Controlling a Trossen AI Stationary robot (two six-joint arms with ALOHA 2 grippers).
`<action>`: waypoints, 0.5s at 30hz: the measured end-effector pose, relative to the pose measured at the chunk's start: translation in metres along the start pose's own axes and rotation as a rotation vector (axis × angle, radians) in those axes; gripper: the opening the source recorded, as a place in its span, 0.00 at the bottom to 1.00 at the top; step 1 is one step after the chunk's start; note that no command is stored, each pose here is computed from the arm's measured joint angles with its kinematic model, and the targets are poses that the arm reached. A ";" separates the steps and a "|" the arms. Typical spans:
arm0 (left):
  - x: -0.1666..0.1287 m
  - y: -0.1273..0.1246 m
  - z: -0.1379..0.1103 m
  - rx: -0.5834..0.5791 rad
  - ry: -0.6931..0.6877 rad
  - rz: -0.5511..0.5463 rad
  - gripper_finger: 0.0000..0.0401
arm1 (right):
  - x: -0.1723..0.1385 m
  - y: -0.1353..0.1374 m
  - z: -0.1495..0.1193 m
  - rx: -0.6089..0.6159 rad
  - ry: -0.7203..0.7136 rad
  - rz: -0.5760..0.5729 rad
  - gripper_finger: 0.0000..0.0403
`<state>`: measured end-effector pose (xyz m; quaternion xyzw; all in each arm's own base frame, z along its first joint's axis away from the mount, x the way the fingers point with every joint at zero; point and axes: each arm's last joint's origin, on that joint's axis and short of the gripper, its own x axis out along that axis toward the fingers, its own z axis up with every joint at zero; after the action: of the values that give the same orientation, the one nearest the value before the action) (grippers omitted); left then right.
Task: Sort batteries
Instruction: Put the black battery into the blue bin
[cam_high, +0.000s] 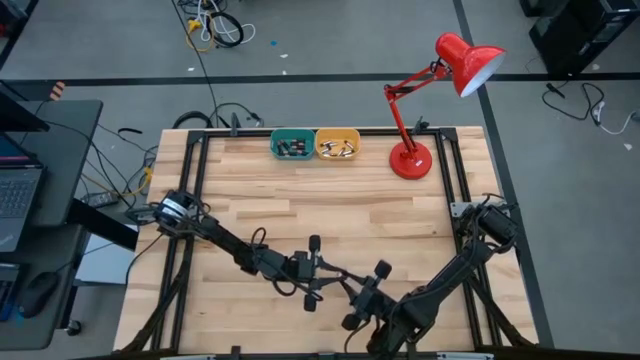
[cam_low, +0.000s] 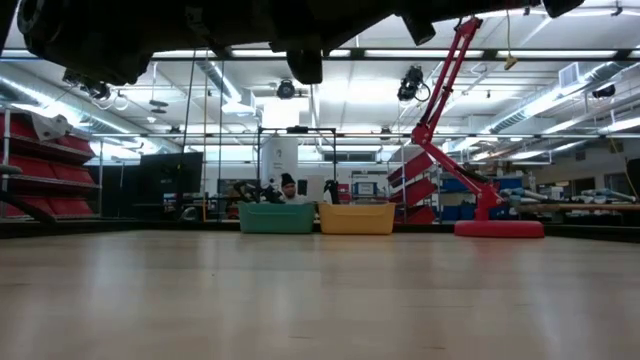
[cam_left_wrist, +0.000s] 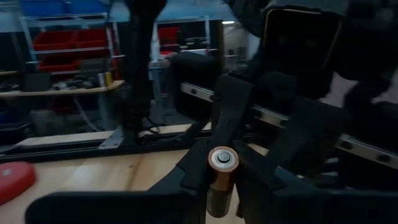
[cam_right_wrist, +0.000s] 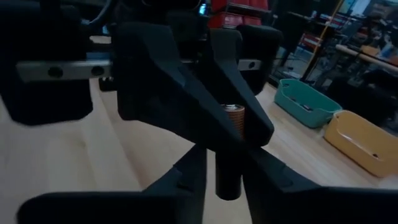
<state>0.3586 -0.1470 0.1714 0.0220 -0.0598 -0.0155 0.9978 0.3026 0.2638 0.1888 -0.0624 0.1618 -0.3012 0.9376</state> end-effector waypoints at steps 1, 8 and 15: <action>0.001 0.002 0.000 -0.001 0.000 0.018 0.17 | 0.001 -0.001 0.000 0.017 0.002 -0.005 0.23; 0.010 0.036 -0.001 0.012 0.007 0.178 0.17 | 0.004 -0.020 -0.010 0.073 0.065 -0.080 0.43; 0.019 0.101 0.009 0.035 0.040 0.282 0.17 | 0.011 -0.056 -0.014 0.027 0.088 -0.246 0.66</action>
<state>0.3795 -0.0474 0.1872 0.0310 -0.0428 0.1266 0.9905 0.2755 0.2120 0.1847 -0.0557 0.1898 -0.4185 0.8864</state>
